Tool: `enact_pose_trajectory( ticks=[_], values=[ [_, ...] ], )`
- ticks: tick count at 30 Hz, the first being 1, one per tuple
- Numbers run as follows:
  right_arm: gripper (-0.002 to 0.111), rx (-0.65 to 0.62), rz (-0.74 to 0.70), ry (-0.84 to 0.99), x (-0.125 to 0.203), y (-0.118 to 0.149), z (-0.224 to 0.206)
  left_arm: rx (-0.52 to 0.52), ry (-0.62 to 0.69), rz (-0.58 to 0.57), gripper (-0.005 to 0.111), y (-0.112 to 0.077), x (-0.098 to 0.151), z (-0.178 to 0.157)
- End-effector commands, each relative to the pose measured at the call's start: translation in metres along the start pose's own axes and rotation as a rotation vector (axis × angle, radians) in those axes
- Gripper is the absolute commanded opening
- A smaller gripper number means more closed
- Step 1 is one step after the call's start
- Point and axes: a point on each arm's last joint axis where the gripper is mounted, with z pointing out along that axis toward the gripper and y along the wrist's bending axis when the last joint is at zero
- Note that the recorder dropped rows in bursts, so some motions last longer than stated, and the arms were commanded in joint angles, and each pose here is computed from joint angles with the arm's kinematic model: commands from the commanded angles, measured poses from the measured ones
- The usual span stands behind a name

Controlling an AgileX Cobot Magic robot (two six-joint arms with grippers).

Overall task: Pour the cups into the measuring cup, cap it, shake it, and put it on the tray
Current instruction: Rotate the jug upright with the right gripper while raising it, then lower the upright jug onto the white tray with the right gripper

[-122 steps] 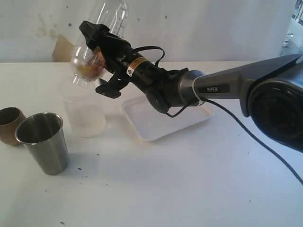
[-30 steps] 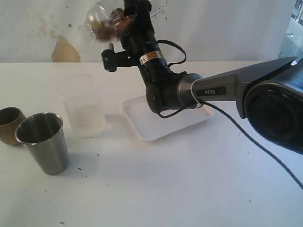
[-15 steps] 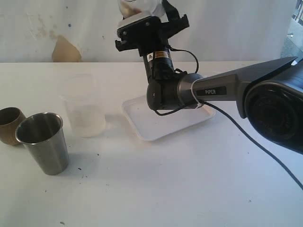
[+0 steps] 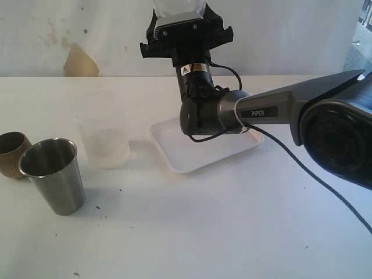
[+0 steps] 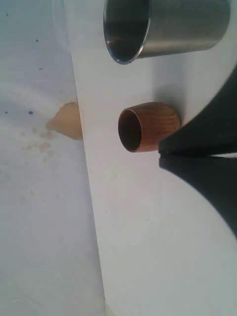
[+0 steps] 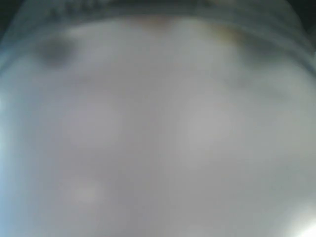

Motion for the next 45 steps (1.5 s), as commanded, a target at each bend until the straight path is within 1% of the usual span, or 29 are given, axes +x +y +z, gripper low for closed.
enact_pose_trajectory(
  ticks=[1, 8, 9, 10, 11, 12, 13, 15, 17, 21, 27, 30, 38, 43, 45],
  values=[
    [0.000, 0.016, 0.011, -0.041, -0.008, -0.002, 0.003, 0.001, 0.003, 0.001, 0.000, 0.000, 0.002, 0.000],
    [0.000, 0.012, 0.010, -0.040, -0.008, -0.002, 0.003, 0.001, 0.003, 0.001, 0.000, 0.000, 0.002, 0.000],
    [0.000, 0.013, 0.038, -0.039, -0.008, -0.002, 0.003, 0.001, 0.003, 0.001, 0.000, 0.000, 0.002, 0.000],
    [0.000, -0.005, 0.138, -0.005, -0.005, 0.000, 0.003, 0.001, 0.003, 0.001, 0.000, 0.000, 0.002, 0.000],
    [0.000, -0.043, 0.256, 0.096, 0.003, 0.004, 0.003, 0.001, 0.003, 0.001, 0.000, 0.000, 0.002, 0.000],
    [0.000, -0.066, 0.279, 0.186, 0.011, 0.007, 0.002, 0.001, 0.003, 0.001, 0.000, 0.000, 0.002, 0.000],
    [0.000, -0.084, 0.283, 0.321, 0.018, 0.010, 0.000, 0.001, 0.003, 0.001, 0.000, 0.000, 0.002, 0.000],
    [0.000, -0.132, 0.297, 0.501, 0.023, 0.015, -0.004, 0.001, 0.003, 0.001, 0.000, 0.000, 0.002, 0.000],
    [0.000, -0.192, 0.280, 0.609, 0.023, 0.018, -0.007, 0.001, 0.003, 0.001, 0.000, 0.000, 0.002, 0.000],
    [0.000, -0.263, 0.292, 0.698, 0.004, 0.019, -0.006, 0.001, 0.003, 0.001, 0.000, 0.000, 0.002, 0.000],
    [0.000, -0.358, 0.277, 0.756, -0.035, 0.015, -0.003, 0.001, 0.003, 0.001, 0.000, 0.000, 0.002, 0.000],
    [0.000, -0.363, 0.279, 0.782, -0.042, 0.006, -0.006, 0.001, 0.003, 0.001, 0.000, 0.000, 0.002, 0.000],
    [0.000, -0.302, 0.250, 0.856, -0.029, -0.024, -0.033, 0.001, 0.003, 0.001, 0.000, 0.000, 0.002, 0.000],
    [0.000, -0.198, 0.221, 0.771, -0.023, -0.042, -0.056, 0.001, 0.003, 0.001, 0.000, 0.000, 0.002, 0.000],
    [0.000, -0.192, 0.179, 0.743, -0.018, -0.045, -0.065, 0.001, 0.003, 0.001, 0.000, 0.000, 0.002, 0.000]
  ],
)
